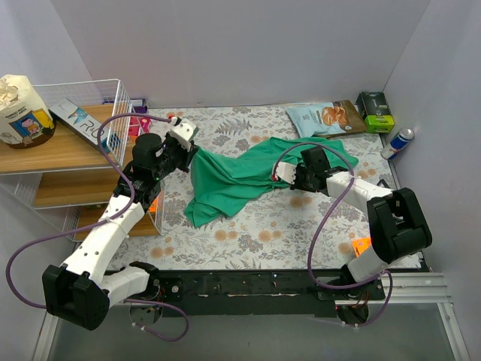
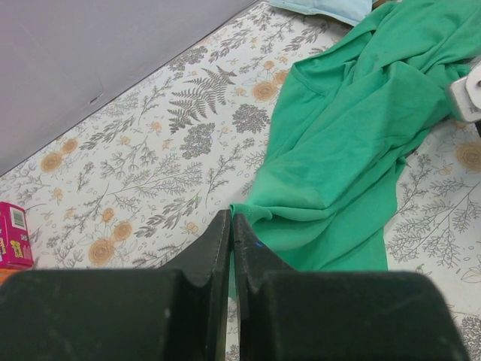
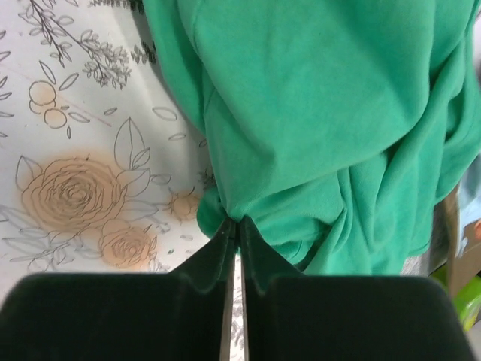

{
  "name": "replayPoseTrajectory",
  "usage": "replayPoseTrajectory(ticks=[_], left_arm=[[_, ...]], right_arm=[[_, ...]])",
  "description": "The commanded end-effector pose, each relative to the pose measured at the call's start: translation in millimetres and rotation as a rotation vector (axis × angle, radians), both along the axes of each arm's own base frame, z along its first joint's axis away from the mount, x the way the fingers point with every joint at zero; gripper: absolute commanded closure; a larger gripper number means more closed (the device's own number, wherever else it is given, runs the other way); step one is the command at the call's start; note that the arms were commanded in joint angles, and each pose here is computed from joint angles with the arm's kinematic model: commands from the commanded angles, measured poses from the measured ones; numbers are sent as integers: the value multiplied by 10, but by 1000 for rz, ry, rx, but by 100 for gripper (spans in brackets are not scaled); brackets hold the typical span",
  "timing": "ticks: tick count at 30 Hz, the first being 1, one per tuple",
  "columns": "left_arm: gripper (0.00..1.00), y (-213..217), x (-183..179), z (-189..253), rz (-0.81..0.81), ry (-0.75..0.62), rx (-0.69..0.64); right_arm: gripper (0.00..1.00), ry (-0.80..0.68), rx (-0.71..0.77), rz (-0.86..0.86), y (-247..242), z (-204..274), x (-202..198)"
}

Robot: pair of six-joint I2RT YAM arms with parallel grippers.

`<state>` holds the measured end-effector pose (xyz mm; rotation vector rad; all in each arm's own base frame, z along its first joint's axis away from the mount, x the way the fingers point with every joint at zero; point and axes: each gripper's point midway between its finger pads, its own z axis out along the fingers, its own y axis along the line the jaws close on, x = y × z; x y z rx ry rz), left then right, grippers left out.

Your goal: Remove the brooch from the garment

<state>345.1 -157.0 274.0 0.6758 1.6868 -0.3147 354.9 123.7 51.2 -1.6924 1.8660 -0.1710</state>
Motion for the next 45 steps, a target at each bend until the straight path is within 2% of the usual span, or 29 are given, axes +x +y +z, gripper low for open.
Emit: replayPoseTrajectory(ticks=[1, 5, 10, 15, 16, 19, 20, 26, 28, 32, 34, 37, 40, 41, 45], left_arm=[[100, 127, 32, 41, 53, -28, 38], [100, 212, 50, 58, 71, -50, 99], [100, 149, 151, 290, 64, -111, 63], [100, 109, 440, 825, 103, -241, 14], [100, 113, 499, 974, 119, -275, -2], [100, 69, 654, 1349, 138, -339, -64], [100, 60, 674, 1420, 139, -353, -77], [100, 33, 629, 1890, 125, -457, -135], [100, 64, 604, 1966, 131, -485, -120], [100, 145, 565, 2032, 141, -553, 10], [100, 193, 507, 2225, 156, -596, 16], [100, 170, 380, 2500, 127, -651, 0], [100, 220, 237, 3000, 145, -736, -77], [100, 253, 128, 3248, 148, -786, -102], [100, 309, -152, 3728, 141, -920, -164]], right_arm=[[99, -15, -37, -30, -71, 245, 65], [99, -82, 29, -48, -52, 759, 168], [99, -260, 64, -61, -156, 1574, 415], [99, -430, 74, -89, -326, 2316, 797], [99, -492, 99, -126, -415, 2646, 907], [99, -487, 139, -158, -490, 2868, 1079], [99, -546, 158, -170, -520, 3196, 1125], [99, -633, 163, -174, -724, 3713, 1253], [99, -655, 159, -152, -847, 3819, 1235], [99, -594, 219, -8, -824, 3688, 1090], [99, -527, 256, -2, -762, 3515, 1024], [99, -466, 376, -38, -653, 3574, 834], [99, -516, 391, -37, -648, 3810, 610], [99, -573, 387, -27, -659, 4004, 458], [99, -714, 373, -14, -703, 4444, 33]])
